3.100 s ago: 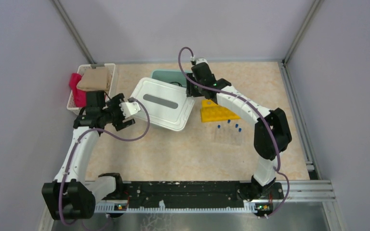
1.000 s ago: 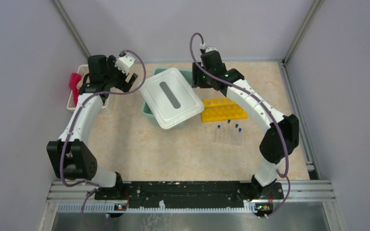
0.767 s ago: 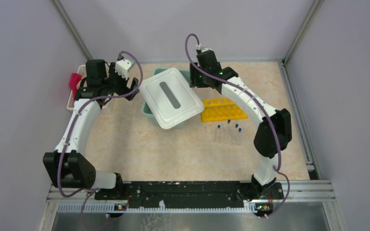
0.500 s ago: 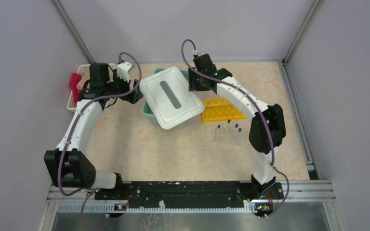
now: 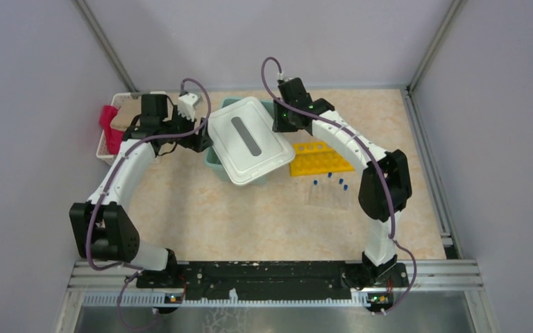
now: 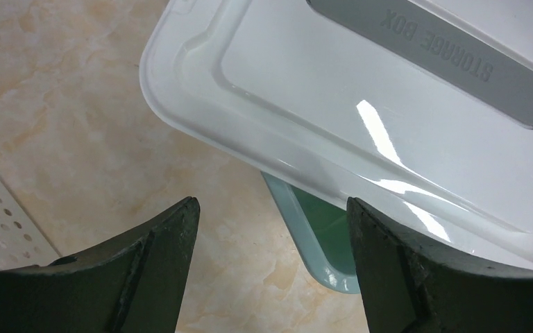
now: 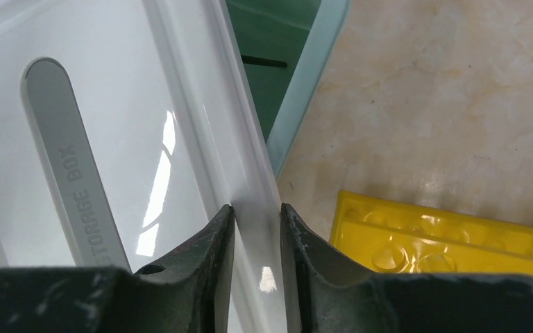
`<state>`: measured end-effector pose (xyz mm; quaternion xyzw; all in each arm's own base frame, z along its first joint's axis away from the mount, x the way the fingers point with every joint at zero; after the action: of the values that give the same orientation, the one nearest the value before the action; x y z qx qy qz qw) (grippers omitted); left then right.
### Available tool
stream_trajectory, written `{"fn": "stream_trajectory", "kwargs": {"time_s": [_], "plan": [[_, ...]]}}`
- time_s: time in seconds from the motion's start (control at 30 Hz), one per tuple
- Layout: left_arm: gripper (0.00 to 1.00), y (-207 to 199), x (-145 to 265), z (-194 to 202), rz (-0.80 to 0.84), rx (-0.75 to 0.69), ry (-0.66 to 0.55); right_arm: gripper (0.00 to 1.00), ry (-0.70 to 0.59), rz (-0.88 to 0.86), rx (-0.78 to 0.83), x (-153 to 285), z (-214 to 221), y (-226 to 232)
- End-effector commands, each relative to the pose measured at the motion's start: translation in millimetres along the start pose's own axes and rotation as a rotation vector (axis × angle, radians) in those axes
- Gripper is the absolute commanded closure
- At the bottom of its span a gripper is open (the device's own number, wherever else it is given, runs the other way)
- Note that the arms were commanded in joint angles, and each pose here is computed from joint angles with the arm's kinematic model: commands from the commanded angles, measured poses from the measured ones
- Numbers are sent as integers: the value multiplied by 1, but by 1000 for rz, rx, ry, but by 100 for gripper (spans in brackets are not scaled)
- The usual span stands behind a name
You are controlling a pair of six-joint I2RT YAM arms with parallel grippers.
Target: Organize the chemistry lab equipment
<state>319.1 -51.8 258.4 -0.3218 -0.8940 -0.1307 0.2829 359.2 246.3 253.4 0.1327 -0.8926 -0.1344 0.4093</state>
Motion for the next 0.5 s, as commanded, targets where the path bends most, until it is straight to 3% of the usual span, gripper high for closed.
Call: {"fn": "stream_trajectory", "kwargs": {"time_s": [0.0,0.3,0.47], "plan": [[16,4,-7,-8,-11,-4,-24,76,-18,-39,-32,7,-6,5],[16,8,-7,-16,-21,-3,-49,81,-6,-31,-71,18,-3,5],[13,9,-4,-25,-30,3,-69,96,11,-3,-182,26,2,7]]}}
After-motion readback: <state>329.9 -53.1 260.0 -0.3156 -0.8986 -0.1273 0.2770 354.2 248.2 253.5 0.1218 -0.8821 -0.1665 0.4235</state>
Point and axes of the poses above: each gripper's point midway between its finger pads, its own x axis back along the fingers, its own y axis along the line the jaws close on, z = x × y, the point moved 10 cm from there along x, back along the fingers, and after that the axes turned 9 degrees about -x, right-handed, at the moved point
